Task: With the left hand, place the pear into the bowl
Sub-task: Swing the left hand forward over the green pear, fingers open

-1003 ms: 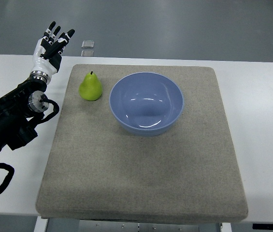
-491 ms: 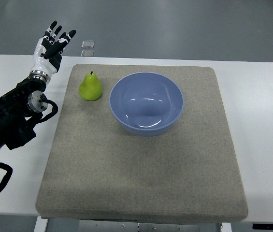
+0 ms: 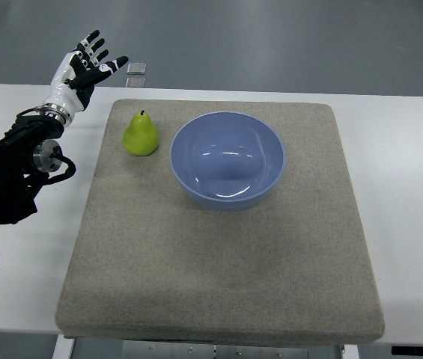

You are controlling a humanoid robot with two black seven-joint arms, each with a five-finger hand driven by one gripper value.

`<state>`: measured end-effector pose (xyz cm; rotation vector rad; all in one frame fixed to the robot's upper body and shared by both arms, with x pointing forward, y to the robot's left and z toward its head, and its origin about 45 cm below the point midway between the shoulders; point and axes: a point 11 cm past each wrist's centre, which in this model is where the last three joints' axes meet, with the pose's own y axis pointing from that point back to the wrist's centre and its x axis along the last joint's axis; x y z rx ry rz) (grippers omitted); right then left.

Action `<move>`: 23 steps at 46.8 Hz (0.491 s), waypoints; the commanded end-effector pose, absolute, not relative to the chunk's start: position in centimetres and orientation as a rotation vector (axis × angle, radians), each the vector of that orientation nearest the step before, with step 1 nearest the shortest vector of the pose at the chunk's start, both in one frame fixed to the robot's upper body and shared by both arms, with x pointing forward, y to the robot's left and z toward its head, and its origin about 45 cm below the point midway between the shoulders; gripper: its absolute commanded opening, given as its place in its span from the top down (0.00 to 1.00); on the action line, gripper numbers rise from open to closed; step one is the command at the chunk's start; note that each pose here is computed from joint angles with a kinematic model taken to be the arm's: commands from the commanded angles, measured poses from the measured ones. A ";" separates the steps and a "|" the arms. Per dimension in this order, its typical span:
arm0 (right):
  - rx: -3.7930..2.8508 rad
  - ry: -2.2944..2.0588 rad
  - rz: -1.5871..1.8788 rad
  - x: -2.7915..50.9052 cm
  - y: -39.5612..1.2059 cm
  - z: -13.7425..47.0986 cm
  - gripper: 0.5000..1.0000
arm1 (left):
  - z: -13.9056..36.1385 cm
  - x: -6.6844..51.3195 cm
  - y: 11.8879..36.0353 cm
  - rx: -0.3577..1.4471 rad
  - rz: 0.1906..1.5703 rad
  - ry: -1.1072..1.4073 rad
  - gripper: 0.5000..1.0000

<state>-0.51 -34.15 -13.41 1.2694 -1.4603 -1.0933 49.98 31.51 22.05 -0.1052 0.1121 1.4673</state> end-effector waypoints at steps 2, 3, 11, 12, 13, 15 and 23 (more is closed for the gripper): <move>1.270 -1.461 -1.093 -0.5 -34.1 -13.4 0.15 | 22.4 50.1 30.9 -0.030 1.412 0.046 0.01; 1.269 -1.460 -1.094 -0.5 -34.1 -13.4 0.15 | 22.6 50.1 30.7 -0.017 1.392 0.031 0.01; 1.269 -1.460 -1.094 -0.5 -34.1 -13.4 0.15 | 24.3 50.3 30.1 0.123 1.241 -0.124 0.01; 1.269 -1.460 -1.094 -0.5 -34.1 -13.4 0.15 | 24.9 50.4 30.3 0.143 1.224 -0.151 0.01; 1.269 -1.460 -1.094 -0.5 -34.1 -13.4 0.15 | 25.3 50.5 30.4 0.158 1.208 -0.170 0.01; 1.269 -1.460 -1.094 -0.5 -34.1 -13.4 0.15 | 26.0 50.6 30.4 0.189 1.167 -0.203 0.01; 1.270 -1.461 -1.093 -0.5 -34.1 -13.4 0.15 | 28.8 50.9 30.1 0.333 1.006 -0.356 0.01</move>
